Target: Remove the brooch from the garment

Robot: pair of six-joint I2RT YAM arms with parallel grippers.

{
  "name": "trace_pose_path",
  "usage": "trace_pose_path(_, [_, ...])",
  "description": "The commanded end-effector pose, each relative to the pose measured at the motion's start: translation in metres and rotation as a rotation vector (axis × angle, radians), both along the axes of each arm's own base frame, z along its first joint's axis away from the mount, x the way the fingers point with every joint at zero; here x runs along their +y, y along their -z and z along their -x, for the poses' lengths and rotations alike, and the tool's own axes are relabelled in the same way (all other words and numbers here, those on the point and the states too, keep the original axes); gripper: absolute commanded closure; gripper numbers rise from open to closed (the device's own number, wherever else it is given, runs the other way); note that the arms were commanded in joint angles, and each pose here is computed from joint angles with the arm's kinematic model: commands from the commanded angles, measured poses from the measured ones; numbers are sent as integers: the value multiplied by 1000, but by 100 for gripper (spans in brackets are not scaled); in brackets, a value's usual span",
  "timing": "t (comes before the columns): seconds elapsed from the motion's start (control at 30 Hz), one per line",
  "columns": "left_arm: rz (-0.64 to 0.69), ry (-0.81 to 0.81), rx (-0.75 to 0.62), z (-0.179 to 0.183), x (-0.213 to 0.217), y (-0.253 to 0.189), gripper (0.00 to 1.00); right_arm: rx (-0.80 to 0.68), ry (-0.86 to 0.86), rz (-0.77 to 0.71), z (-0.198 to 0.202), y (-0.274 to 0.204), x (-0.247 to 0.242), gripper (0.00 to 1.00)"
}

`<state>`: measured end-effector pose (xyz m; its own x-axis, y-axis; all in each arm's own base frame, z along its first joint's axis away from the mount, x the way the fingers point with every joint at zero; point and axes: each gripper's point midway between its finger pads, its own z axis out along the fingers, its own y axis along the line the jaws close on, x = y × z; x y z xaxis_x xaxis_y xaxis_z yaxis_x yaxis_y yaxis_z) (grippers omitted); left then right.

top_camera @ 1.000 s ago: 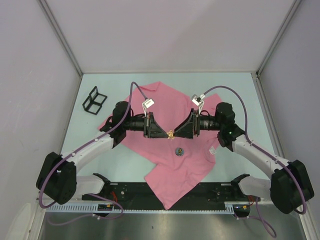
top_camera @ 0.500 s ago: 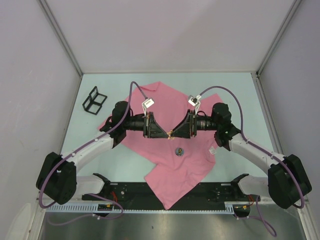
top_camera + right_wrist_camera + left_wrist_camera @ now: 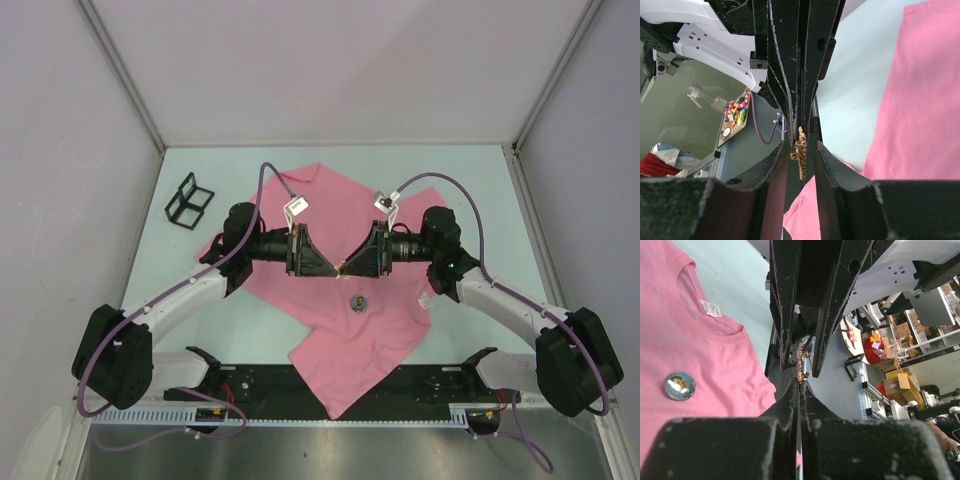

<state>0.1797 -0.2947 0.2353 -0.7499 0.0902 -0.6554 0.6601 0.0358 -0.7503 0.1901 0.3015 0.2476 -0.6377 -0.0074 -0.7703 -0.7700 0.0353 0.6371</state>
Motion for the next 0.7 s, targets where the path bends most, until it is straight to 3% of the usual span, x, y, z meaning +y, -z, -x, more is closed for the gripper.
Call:
trace_pose_path(0.0, [52, 45, -70, 9, 1, -17, 100, -73, -19, -22, -1, -13, 3, 70])
trace_pose_path(0.67, [102, 72, -57, 18, -1, -28, 100, -140, 84, -14, -3, -16, 17, 74])
